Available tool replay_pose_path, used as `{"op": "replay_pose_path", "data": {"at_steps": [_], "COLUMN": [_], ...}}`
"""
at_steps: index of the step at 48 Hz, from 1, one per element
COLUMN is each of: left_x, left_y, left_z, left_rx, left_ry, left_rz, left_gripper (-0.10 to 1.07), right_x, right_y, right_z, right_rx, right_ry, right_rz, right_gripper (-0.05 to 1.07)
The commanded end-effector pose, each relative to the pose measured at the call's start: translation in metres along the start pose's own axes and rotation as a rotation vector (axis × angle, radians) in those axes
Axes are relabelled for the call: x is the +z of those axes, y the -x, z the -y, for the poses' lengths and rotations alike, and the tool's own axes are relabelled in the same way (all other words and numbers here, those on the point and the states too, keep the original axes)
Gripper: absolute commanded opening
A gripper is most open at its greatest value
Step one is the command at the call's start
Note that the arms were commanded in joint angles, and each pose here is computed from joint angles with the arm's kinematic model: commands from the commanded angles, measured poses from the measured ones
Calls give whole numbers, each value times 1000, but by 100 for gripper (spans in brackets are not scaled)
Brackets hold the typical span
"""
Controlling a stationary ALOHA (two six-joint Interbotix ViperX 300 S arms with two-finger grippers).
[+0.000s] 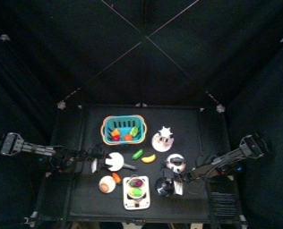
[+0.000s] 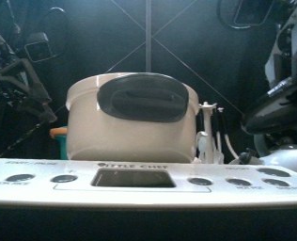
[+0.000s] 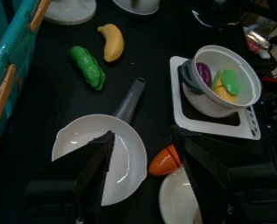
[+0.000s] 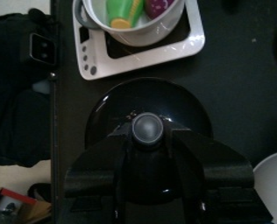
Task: Place pot lid to the right of the stove
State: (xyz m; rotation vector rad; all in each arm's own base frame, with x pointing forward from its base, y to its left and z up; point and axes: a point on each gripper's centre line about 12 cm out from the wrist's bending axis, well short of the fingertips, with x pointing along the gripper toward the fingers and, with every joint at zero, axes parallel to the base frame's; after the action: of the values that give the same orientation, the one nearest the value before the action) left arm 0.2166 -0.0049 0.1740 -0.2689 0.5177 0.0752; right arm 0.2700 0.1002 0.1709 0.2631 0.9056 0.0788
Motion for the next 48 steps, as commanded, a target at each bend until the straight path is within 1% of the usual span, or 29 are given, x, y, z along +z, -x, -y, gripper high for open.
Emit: {"op": "replay_pose_path", "data": {"at_steps": [1,8,10,16,20,25,29,32,36,40,48], "left_x": [11,10,10,10,11,11,11,12,13,11,9], "left_y": [-1,-1,-1,0,0,-1,-1,-1,-1,-1,-1], "left_z": [3,2,1,0,-1,-1,-1,-1,-1,-1,-1], "left_rx": [-5,-1,0,4,10,10,11,9,9,10,8], "left_ry": [0,4,2,3,7,8,9,8,6,9,9], "left_rz": [30,28,26,28,31,29,31,32,37,30,18], "left_gripper": [90,90,90,90,90,90,90,90,90,90,89], "right_x": [1,-5,-8,-11,-11,-8,-6,-3,3,11,38], "right_y": [-6,-18,-21,-25,-24,-25,-24,-23,-23,-22,-17], "right_z": [4,9,10,11,10,15,16,17,15,14,6], "right_rx": [-14,-37,-40,-44,-44,-50,-51,-53,-51,-50,-30], "right_ry": [-15,-61,-83,-96,-96,-130,-126,-115,-84,-51,-19], "right_rz": [-11,-57,-71,-87,-87,-83,-76,-64,-44,-23,54], "right_gripper": [54,58,62,74,82,93,99,101,101,101,101]}}
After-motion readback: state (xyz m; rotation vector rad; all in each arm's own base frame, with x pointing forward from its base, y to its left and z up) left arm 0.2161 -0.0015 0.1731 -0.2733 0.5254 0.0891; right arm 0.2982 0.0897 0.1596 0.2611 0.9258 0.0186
